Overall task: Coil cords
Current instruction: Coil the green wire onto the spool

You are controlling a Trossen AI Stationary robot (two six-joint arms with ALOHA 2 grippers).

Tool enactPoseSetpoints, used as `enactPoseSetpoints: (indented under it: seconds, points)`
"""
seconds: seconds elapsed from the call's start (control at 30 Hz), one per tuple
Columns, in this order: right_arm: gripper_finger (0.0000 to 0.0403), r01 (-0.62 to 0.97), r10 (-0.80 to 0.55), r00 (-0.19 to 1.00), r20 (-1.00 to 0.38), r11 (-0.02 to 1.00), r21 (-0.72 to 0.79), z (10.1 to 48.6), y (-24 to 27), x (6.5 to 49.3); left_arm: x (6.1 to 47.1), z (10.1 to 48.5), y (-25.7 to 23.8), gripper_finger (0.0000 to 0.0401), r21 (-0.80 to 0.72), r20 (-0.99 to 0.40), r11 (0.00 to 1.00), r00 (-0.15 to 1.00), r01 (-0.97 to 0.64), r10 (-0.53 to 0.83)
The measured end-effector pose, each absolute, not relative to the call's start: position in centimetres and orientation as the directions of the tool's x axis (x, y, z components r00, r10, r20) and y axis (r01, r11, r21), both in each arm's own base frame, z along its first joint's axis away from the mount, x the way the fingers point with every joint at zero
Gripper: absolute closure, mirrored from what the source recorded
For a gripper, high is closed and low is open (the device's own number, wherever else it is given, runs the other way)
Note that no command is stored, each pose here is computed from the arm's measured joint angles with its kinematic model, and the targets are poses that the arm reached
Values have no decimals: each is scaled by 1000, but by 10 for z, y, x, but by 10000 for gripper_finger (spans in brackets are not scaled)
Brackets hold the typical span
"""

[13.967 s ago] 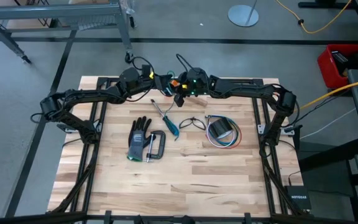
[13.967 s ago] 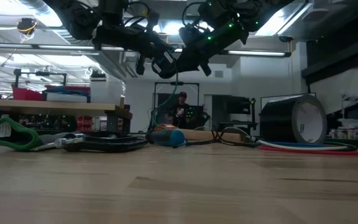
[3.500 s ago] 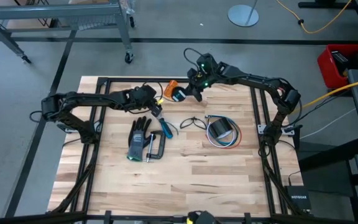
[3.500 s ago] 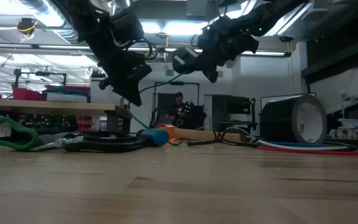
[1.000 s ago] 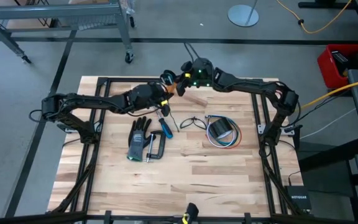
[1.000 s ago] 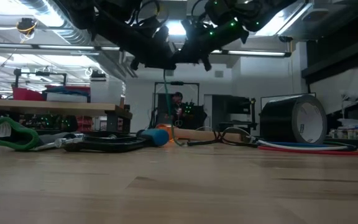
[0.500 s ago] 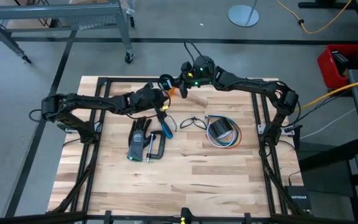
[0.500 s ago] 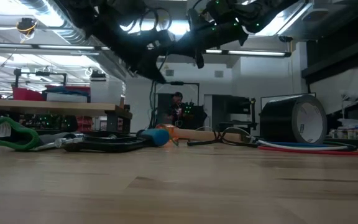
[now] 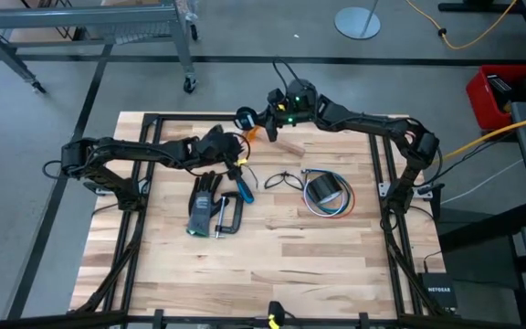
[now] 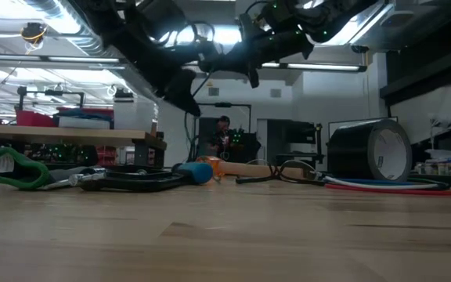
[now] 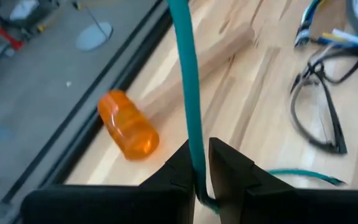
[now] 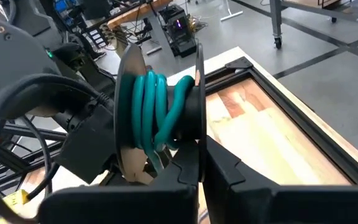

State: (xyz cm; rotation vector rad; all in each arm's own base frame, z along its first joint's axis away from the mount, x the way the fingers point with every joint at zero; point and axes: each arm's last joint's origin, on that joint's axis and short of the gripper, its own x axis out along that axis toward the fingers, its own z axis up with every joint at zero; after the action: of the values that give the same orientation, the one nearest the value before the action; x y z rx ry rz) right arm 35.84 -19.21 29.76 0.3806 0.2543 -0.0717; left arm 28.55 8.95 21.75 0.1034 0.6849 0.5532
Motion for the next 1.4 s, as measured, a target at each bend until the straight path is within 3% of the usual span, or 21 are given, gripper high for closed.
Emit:
enactPoseSetpoints:
  seconds: [0.47,0.7,1.0,1.4]
  points:
    - [395,164,-50,954,-297,913,373,294,-211,345,280,210,87,368,260,-644,857,581,-446,498]
    - [395,169,-49,951,-305,908,383,293,-218,340,277,208,86,396,221,-670,847,555,-483,492]
    - [395,186,-15,911,-412,907,378,281,-216,335,277,207,86,399,179,-674,832,551,-525,492]
    - [395,195,80,820,-566,892,409,264,-208,325,268,206,107,400,18,-687,698,498,-716,529]
